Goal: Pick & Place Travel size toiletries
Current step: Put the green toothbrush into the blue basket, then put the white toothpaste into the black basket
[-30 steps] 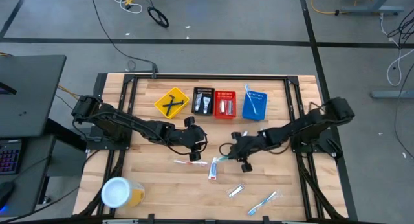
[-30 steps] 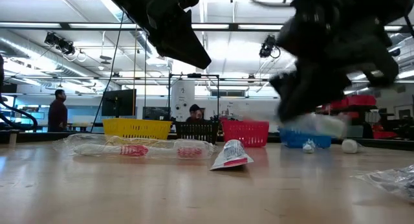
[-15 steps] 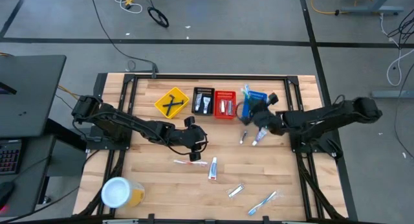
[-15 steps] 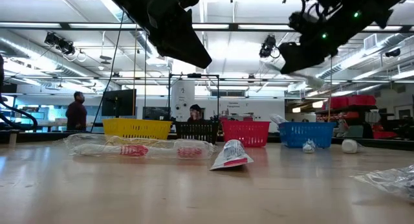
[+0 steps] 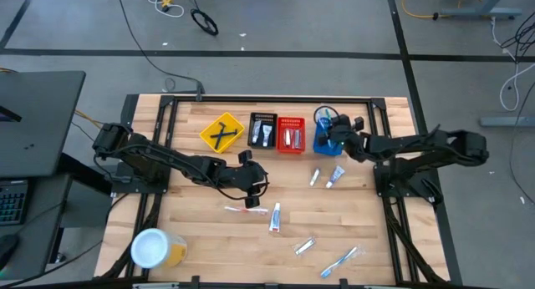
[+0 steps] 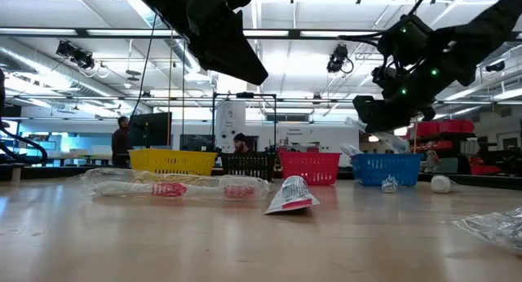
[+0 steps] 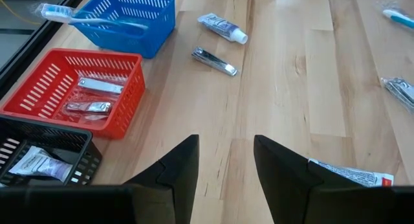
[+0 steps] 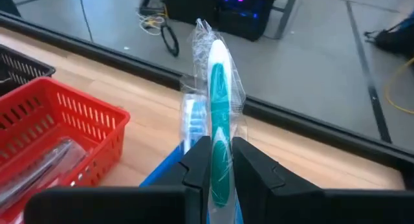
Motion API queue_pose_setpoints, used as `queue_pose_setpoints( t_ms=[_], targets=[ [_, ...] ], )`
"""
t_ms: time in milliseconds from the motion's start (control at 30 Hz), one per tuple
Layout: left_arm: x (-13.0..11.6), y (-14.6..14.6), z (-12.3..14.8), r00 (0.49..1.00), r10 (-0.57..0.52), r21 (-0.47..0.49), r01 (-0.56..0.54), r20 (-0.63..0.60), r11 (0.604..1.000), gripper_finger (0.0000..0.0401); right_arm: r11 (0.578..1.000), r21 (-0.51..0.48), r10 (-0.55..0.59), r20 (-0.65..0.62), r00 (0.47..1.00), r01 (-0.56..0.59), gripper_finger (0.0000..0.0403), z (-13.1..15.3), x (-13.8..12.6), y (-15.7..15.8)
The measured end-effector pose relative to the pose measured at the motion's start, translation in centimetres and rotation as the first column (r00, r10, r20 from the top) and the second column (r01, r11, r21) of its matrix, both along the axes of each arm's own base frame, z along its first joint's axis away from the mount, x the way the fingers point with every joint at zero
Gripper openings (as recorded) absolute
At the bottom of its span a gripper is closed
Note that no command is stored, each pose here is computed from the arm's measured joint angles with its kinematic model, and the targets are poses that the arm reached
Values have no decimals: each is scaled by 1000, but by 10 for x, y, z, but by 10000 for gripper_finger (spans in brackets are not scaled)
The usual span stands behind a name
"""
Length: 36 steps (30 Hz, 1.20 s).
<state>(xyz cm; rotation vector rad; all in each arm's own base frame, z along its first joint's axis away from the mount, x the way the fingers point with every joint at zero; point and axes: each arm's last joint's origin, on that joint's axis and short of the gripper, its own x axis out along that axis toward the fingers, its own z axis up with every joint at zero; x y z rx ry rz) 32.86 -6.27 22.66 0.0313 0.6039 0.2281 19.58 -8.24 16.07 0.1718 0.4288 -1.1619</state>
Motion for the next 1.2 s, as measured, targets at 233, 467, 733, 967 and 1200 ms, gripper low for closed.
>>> queue_pose_setpoints(
  t_ms=[233, 467, 733, 967, 1200],
  targets=[
    [0, 0, 0, 1000, 1, -2, -1, 1, 1000, 156, 991, 53, 124, -32, 992, -123, 64, -8, 2, -5],
    [0, 0, 0, 1000, 1, -2, -1, 1, 1000, 156, 993, 79, 99, -69, 993, -93, 99, -19, 3, -11],
    [0, 0, 0, 1000, 0, 0, 0, 0, 1000, 156, 988, 82, 131, -1, 991, -131, 123, -13, 6, -13],
    [0, 0, 0, 1000, 2, -2, -2, 1, 1000, 156, 974, 52, 216, 83, 973, -220, 124, 10, 19, -8],
    [0, -1, 0, 1000, -24, -21, 24, -7, 999, 155, 869, -2, 487, 168, 857, -494, 124, 29, 31, 7]
  ],
)
